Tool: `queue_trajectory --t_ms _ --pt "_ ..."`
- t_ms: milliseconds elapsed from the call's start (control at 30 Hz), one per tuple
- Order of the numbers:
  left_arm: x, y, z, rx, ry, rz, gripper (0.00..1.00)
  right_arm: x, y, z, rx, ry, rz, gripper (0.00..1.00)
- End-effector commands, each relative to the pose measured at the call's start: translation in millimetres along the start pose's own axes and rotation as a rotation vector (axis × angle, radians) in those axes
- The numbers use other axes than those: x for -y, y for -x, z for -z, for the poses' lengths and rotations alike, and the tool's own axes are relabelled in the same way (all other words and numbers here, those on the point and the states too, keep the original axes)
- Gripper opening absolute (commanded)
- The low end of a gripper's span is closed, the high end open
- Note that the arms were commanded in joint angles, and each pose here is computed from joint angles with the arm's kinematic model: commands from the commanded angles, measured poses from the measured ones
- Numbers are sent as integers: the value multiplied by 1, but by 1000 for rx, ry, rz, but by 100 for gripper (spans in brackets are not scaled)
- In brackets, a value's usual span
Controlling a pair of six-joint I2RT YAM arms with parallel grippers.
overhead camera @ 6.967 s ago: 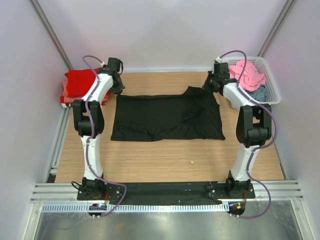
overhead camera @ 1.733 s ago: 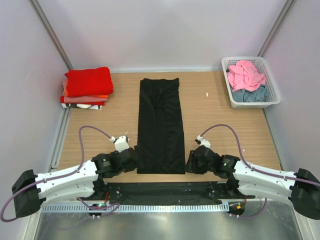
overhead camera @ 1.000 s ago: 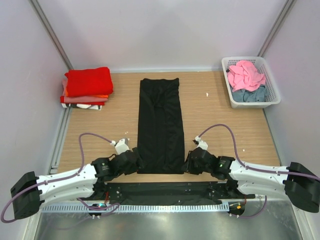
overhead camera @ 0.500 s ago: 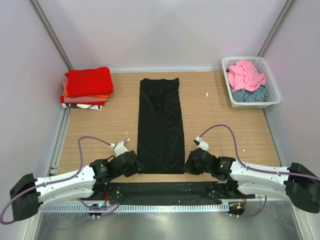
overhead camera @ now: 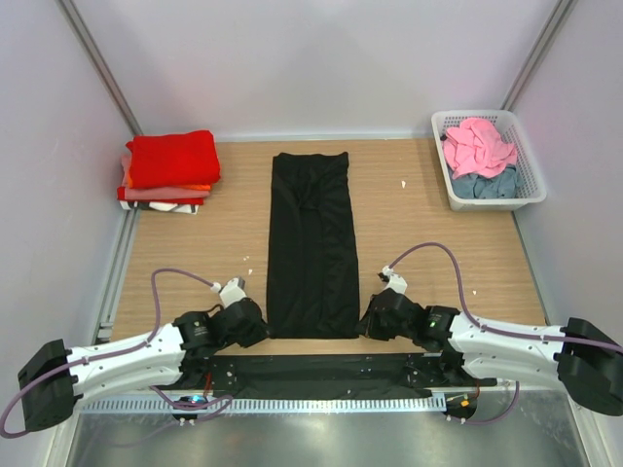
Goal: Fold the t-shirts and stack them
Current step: Fold the tshirt
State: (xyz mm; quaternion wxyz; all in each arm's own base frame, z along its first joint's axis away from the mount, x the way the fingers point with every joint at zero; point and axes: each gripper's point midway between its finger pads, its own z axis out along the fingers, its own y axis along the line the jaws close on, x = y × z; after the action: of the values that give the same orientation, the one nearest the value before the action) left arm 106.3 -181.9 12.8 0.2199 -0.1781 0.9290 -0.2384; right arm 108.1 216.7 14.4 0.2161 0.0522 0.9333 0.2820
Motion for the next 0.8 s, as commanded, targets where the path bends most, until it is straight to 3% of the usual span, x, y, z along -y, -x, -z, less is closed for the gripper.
queue_trajectory --t_ms 0,367,767 --pt "-34 -8 -1 -28 111 -46 0 29 -5 -1 7 -99 21 1" --pt "1 19 18 36 134 -145 0 1 42 19 146 -128 99 1" --pt "47 49 34 105 88 -208 1 -41 78 25 205 -115 159 1"
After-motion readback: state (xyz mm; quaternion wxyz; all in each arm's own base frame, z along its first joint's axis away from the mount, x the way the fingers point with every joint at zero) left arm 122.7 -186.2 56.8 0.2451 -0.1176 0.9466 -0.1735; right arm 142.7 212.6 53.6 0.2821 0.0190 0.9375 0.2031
